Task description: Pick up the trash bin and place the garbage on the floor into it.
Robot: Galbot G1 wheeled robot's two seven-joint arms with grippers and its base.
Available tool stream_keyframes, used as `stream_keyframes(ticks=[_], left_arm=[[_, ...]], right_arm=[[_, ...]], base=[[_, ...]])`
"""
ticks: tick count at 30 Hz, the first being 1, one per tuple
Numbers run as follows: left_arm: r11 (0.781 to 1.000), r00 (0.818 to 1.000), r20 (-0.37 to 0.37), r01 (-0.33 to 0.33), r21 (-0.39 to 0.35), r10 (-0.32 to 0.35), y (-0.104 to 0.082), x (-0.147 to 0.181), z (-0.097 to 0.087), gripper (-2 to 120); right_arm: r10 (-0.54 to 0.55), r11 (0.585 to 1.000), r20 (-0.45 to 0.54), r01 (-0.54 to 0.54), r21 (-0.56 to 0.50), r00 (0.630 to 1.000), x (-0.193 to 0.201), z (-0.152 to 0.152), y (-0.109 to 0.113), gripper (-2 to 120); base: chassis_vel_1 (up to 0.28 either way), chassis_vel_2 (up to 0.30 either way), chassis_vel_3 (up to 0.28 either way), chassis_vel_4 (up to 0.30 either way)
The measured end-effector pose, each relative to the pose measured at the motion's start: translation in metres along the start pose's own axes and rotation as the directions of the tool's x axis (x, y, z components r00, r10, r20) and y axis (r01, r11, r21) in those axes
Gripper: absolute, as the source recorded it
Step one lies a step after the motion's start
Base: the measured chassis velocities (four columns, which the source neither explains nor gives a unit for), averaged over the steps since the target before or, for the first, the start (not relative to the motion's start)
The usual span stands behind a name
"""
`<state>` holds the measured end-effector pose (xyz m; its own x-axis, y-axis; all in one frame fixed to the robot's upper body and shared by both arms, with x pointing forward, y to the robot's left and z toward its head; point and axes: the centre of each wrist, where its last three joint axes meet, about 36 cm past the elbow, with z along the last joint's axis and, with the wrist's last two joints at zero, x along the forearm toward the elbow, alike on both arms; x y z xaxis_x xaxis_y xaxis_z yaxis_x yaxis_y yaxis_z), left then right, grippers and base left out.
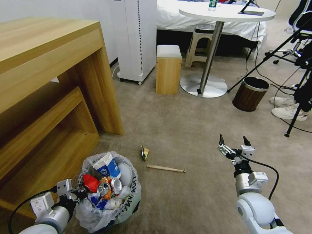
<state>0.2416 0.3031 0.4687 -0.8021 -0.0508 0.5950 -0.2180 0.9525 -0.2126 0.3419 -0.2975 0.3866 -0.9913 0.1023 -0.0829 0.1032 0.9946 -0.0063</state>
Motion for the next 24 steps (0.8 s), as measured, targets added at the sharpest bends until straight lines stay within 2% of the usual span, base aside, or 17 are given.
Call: stream_keyframes(ticks=[7,19,23,24], left_arm=[[1.000,1.000,0.001,0.002,0.004,-0.002,-0.001,-0.001,0.001,0],[1.000,1.000,-0.002,0.011,0.010,-0.011,-0.002,-0.004,0.005,0],[1.000,1.000,-0.005,0.011,0.013,-0.011,-0.002,-0.005,0.007,0],[1.000,1.000,-0.006,0.013,0.013,-0.013,-0.002,-0.006,0.008,0]], right_arm=[[-0.002,1.000,0.000,0.002,0.002,1.000,0.000,0.002,0.000,100],[-0.016,1.000,0.002,0.016,0.008,1.000,-0.003,0.004,0.001,100],[-0.039,0.999,-0.034,0.039,-0.001,0.999,-0.005,0.000,-0.002,100],[-0.066,0.998,-0.080,0.065,-0.011,0.995,-0.007,-0.006,-0.004,100]], base=[[-0.165,0.171,0.170,-0.165],[-0.099,0.105,0.102,-0.096],[-0.031,0.026,0.021,-0.014],[0.000,0.000,0.000,0.000]])
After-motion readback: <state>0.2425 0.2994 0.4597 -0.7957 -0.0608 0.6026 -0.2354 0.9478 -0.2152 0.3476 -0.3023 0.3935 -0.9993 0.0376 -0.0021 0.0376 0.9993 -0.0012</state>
